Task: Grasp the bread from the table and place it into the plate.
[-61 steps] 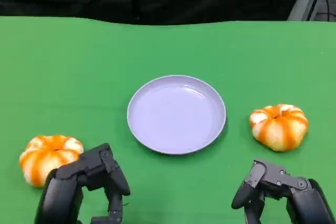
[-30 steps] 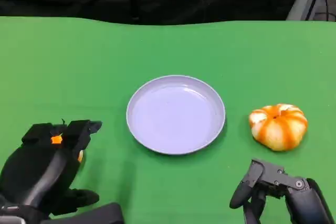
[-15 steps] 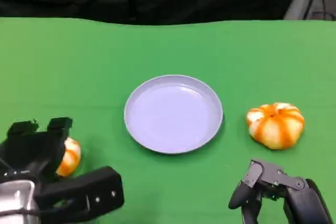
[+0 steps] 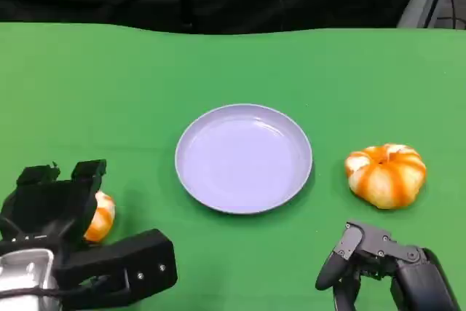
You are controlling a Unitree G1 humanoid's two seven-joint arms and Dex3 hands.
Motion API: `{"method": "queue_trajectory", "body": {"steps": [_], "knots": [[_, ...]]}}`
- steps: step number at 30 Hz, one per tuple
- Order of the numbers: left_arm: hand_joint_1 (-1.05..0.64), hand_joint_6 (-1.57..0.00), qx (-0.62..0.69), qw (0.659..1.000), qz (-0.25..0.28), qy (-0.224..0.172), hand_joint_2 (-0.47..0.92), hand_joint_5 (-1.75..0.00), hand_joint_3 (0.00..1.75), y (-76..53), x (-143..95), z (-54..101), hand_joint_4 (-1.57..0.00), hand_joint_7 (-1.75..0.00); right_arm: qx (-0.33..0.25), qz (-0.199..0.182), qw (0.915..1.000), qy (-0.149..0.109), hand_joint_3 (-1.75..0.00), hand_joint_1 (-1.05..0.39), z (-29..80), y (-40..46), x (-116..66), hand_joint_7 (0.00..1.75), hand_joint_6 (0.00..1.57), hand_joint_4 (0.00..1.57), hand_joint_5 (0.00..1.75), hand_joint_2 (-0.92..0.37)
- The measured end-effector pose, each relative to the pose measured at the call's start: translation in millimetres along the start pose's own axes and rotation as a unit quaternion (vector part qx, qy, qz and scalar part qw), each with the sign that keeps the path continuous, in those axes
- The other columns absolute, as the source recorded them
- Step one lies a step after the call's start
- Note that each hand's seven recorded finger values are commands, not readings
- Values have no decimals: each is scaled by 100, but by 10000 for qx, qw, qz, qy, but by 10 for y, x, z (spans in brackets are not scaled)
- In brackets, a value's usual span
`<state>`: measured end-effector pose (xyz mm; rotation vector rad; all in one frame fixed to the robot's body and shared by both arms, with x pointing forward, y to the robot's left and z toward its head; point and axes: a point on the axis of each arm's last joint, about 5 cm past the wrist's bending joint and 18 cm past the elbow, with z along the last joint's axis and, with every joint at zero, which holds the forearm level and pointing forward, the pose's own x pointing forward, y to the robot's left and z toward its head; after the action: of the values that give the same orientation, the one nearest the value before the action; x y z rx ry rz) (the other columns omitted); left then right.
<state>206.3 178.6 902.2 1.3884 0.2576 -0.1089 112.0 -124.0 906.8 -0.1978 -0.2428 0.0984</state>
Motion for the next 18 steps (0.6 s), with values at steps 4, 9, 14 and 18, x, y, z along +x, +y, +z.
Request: {"method": "queue_trajectory", "body": {"steps": [4,9,14,18], "knots": [[-52,-17,-203,9966,-655,454,89,-37,1,-134,157,-95,0,-12,3,5,10000,2,-163,-3,0,2,-3,146,81,90,175,-20],[-52,-18,-260,9965,-687,399,89,-38,1,-117,194,-62,0,-11,5,11,10000,-23,-163,-3,4,3,7,146,81,90,175,-20],[-42,-30,-418,9917,-1069,574,92,-43,1,-219,339,-155,-6,-8,29,14,10000,-15,-161,-4,8,7,-2,146,81,88,175,-20],[-41,-33,-599,9909,-1064,571,92,-44,1,-210,409,-165,-8,-6,32,12,10000,18,-161,-4,5,7,-16,146,81,88,175,-21]]}}
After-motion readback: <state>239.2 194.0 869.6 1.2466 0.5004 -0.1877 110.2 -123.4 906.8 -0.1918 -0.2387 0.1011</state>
